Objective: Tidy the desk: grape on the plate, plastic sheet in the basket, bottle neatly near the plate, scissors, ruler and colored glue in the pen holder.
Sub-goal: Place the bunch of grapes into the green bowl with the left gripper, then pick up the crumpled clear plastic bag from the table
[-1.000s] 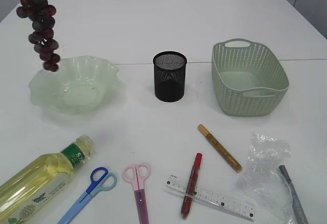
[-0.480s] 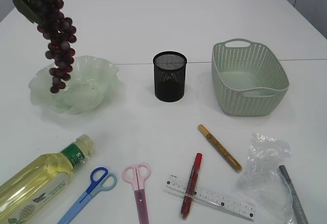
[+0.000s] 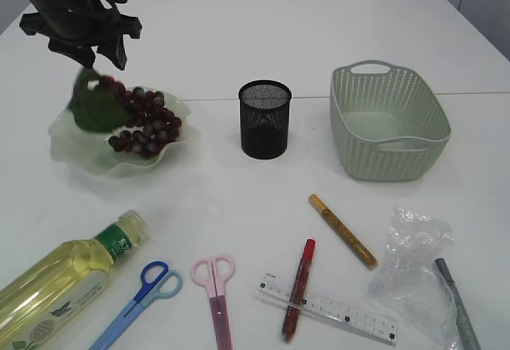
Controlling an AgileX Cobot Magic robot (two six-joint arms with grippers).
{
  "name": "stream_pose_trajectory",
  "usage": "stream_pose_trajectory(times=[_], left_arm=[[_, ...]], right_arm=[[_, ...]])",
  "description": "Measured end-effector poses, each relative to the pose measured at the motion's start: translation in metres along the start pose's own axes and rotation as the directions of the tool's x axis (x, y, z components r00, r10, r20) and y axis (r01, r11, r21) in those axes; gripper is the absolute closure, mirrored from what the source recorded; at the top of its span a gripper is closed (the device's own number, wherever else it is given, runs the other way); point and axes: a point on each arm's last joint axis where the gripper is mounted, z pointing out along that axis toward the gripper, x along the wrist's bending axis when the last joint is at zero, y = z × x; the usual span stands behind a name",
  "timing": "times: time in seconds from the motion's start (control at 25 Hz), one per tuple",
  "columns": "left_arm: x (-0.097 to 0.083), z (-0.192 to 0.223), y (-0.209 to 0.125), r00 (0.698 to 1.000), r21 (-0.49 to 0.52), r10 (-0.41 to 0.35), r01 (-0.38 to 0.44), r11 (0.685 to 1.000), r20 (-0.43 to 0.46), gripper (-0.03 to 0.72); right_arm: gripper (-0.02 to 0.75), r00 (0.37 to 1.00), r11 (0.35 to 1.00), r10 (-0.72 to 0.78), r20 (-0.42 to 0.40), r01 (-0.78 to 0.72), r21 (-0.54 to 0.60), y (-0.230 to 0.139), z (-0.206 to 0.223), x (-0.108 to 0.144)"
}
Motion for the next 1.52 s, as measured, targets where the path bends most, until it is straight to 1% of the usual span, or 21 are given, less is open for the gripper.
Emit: stream_pose_trajectory(times=[0.08, 0.12, 0.16, 0.32, 0.44, 0.52, 0.68, 0.76, 0.88, 1.0, 1.12, 1.28, 1.4, 1.52], left_arm=[[0.0, 0.0, 0.0, 1.0, -0.001, 0.0, 0.0, 1.0, 0.0, 0.21], [0.001, 0.0, 0.0, 1.0, 0.0, -0.005, 0.005, 1.0, 0.003, 0.168], [0.0, 0.0, 0.0, 1.0, 0.001, -0.007, 0.007, 1.0, 0.006, 0.143], [-0.001, -0.006, 0.001, 0.999, -0.003, -0.024, 0.024, 1.0, 0.029, 0.113], [-0.001, -0.032, 0.004, 0.999, -0.027, -0.027, 0.028, 0.999, 0.037, 0.111], [0.0, -0.054, 0.003, 0.999, -0.027, -0.01, 0.011, 1.0, 0.038, 0.118], [0.003, -0.09, -0.002, 0.999, -0.008, 0.035, -0.035, 0.999, 0.035, 0.162], [0.004, -0.099, -0.009, 0.998, 0.005, 0.055, -0.056, 0.998, 0.043, 0.18], [0.007, -0.098, -0.036, 0.995, 0.082, 0.087, -0.091, 0.992, 0.048, 0.191], [0.012, -0.094, -0.07, 0.993, 0.178, 0.113, -0.119, 0.977, 0.046, 0.193], [0.016, -0.103, -0.099, 0.99, 0.215, 0.126, -0.136, 0.967, 0.061, 0.195], [0.021, -0.123, -0.124, 0.989, 0.196, 0.128, -0.139, 0.971, 0.067, 0.199], [0.024, -0.141, -0.131, 0.988, 0.148, 0.138, -0.146, 0.978, 0.065, 0.2], [0.025, -0.156, -0.133, 0.988, 0.102, 0.143, -0.148, 0.984, 0.062, 0.2]], right_arm=[[0.174, 1.0, 1.0, -0.002, 0.0, 0.002, 0.0, 0.0, 0.0, 0.0], [0.174, 1.0, 1.0, -0.002, 0.0, 0.002, 0.0, 0.0, 0.0, 0.0], [0.174, 1.0, 1.0, -0.002, 0.0, 0.002, 0.0, 0.0, 0.0, 0.0], [0.173, 1.0, 1.0, -0.003, -0.001, 0.003, -0.005, 0.001, -0.001, 0.0], [0.173, 1.0, 1.0, -0.004, -0.005, 0.004, -0.031, 0.008, -0.008, 0.002], [0.173, 1.0, 0.998, -0.006, -0.01, 0.006, -0.055, 0.015, -0.017, 0.003], [0.174, 1.0, 0.998, -0.009, -0.013, 0.009, -0.066, 0.029, -0.032, 0.006], [0.174, 1.0, 0.998, -0.005, -0.025, 0.004, -0.059, 0.038, -0.038, 0.009], [0.174, 0.997, 1.0, -0.005, -0.074, 0.004, -0.023, 0.051, -0.039, 0.016], [0.174, 0.991, 0.999, 0.006, -0.135, -0.001, 0.033, 0.057, -0.032, 0.024], [0.174, 0.987, 0.995, -0.02, -0.159, 0.036, 0.093, 0.06, -0.021, 0.033], [0.174, 0.977, 0.98, -0.099, -0.192, 0.128, 0.151, 0.062, 0.0, 0.053], [0.174, 0.97, 0.967, -0.134, -0.204, 0.172, 0.186, 0.065, 0.02, 0.068], [0.174, 0.971, 0.95, -0.14, -0.195, 0.187, 0.249, 0.066, 0.044, 0.076]])
